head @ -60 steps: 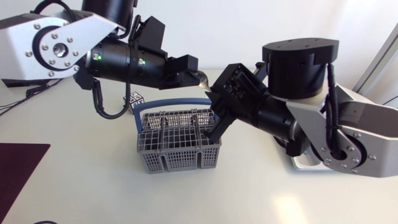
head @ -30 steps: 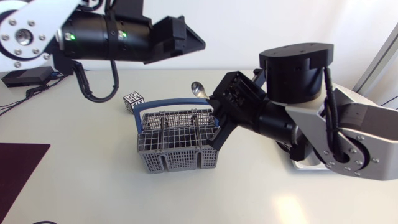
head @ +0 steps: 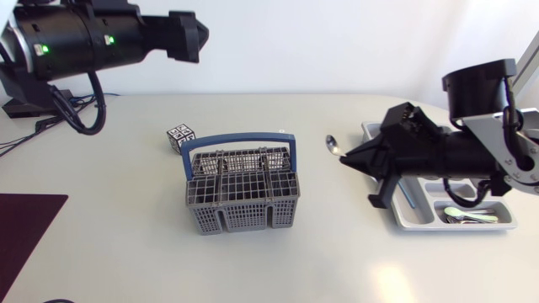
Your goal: Transfer all utensils from the basket to the drawer tray.
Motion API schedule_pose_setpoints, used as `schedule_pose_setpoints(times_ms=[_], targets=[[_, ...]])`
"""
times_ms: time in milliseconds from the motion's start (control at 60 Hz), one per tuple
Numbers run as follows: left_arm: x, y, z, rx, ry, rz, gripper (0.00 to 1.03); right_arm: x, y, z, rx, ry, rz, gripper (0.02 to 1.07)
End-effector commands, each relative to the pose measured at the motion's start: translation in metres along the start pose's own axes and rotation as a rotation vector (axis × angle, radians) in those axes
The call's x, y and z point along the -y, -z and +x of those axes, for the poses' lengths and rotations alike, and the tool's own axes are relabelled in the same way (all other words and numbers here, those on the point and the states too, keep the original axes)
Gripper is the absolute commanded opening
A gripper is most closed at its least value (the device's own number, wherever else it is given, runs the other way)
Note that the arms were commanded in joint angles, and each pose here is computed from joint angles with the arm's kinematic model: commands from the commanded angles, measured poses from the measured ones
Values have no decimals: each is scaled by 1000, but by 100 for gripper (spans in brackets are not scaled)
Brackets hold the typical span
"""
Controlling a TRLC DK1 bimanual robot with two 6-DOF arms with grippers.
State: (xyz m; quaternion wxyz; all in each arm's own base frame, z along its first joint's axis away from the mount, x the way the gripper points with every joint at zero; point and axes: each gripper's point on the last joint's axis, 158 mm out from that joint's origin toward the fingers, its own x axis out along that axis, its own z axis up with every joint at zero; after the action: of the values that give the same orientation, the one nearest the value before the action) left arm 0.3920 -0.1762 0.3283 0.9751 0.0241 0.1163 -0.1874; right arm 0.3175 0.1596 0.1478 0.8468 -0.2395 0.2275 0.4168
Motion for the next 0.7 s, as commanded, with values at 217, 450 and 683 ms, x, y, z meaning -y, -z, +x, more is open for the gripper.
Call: schedule_pose_setpoints(times_ms=[217, 450, 683], targets=[[-31, 126, 11, -326, -64, 194, 99, 67, 126, -52, -218, -93, -97, 8], [-52, 178, -1, -432, -98, 175, 99, 112, 224, -84, -403, -123, -148, 8], [-80, 198, -14, -485, -123, 98, 99, 123, 279, -100, -507, -148, -162, 8]])
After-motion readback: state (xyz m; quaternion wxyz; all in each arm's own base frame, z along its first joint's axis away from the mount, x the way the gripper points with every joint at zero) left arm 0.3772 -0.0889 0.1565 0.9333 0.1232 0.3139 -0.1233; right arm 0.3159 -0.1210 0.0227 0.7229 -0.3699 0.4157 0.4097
